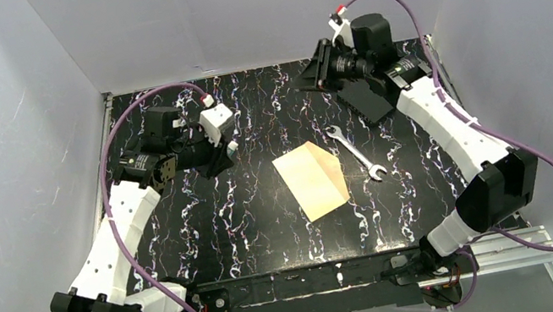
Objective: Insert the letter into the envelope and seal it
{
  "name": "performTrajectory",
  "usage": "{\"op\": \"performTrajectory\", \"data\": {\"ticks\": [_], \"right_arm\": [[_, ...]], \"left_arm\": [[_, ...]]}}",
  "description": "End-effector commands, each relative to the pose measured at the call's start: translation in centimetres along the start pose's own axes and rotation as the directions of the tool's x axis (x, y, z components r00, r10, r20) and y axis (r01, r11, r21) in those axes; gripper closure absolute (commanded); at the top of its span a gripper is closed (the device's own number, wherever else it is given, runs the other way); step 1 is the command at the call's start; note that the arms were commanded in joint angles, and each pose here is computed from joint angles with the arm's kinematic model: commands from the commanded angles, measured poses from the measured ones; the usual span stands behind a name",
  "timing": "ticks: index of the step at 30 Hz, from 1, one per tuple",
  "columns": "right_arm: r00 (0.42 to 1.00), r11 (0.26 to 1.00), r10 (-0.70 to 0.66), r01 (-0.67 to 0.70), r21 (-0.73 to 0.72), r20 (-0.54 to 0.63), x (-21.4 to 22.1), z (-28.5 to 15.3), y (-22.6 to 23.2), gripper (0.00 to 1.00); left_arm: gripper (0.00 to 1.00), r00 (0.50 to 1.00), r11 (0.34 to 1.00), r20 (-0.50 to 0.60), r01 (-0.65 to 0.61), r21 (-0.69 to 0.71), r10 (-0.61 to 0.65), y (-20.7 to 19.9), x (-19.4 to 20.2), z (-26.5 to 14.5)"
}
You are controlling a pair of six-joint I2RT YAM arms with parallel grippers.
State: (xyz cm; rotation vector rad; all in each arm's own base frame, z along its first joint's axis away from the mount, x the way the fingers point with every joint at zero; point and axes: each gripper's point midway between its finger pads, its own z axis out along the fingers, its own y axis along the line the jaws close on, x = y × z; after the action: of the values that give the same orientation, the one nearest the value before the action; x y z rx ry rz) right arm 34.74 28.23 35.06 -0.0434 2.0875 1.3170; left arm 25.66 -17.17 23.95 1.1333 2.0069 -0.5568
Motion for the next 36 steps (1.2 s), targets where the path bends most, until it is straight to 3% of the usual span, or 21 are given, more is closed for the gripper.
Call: {"op": "performTrajectory", "data": {"ticks": [1, 4, 6, 10, 13, 18, 22, 26, 32, 36], "right_arm": [[0.99, 0.859, -0.057, 0.115, 0.499, -0.129, 4.3, -3.5, -11.3, 0.99], [0.983, 0.633, -0.08, 0.18, 0.753, -0.168, 6.2, -7.8, -18.6, 0.99], [0.979, 0.514, -0.056, 0.197, 0.835, -0.196, 7.7, -10.1, -22.3, 0.99], [0.983, 0.405, -0.026, 0.178, 0.897, -0.183, 9.8, -12.1, -27.0, 0.99], [0.991, 0.372, -0.042, 0.135, 0.919, -0.128, 9.6, -12.3, -29.1, 0.99], [0.992, 0.403, -0.128, 0.075, 0.912, -0.025, 8.0, -11.0, -30.7, 0.99], [0.992, 0.352, -0.11, 0.094, 0.931, -0.059, 8.2, -10.6, -33.6, 0.99], [0.991, 0.377, -0.106, 0.112, 0.92, -0.078, 8.4, -9.7, -35.3, 0.98], [0.991, 0.414, -0.078, 0.132, 0.901, -0.109, 9.2, -8.7, -36.3, 0.81], [0.991, 0.409, -0.057, 0.135, 0.902, -0.122, 9.9, -8.6, -36.8, 0.75]], "left_arm": [[1.0, 0.987, 0.996, 0.138, 0.071, 0.058, -0.079, -1.3, -3.2, -0.3], [1.0, 0.963, 0.99, 0.238, 0.106, 0.091, -0.124, -2.0, -4.9, -0.6], [1.0, 0.943, 0.986, 0.298, 0.123, 0.11, -0.15, -2.4, -6.0, -0.9], [1.0, 0.904, 0.979, 0.385, 0.138, 0.153, -0.188, -3.0, -7.9, -1.5], [1.0, 0.888, 0.973, 0.407, 0.154, 0.174, -0.213, -3.1, -8.6, -1.6], [1.0, 0.886, 0.963, 0.394, 0.173, 0.206, -0.244, -3.3, -8.9, -1.3], [1.0, 0.884, 0.96, 0.393, 0.179, 0.214, -0.253, -3.4, -8.9, -1.2], [1.0, 0.884, 0.958, 0.387, 0.19, 0.214, -0.262, -3.3, -8.9, -1.1], [1.0, 0.884, 0.954, 0.377, 0.204, 0.221, -0.276, -3.3, -8.7, -1.0], [1.0, 0.885, 0.954, 0.372, 0.209, 0.217, -0.279, -3.2, -8.5, -0.9]]}}
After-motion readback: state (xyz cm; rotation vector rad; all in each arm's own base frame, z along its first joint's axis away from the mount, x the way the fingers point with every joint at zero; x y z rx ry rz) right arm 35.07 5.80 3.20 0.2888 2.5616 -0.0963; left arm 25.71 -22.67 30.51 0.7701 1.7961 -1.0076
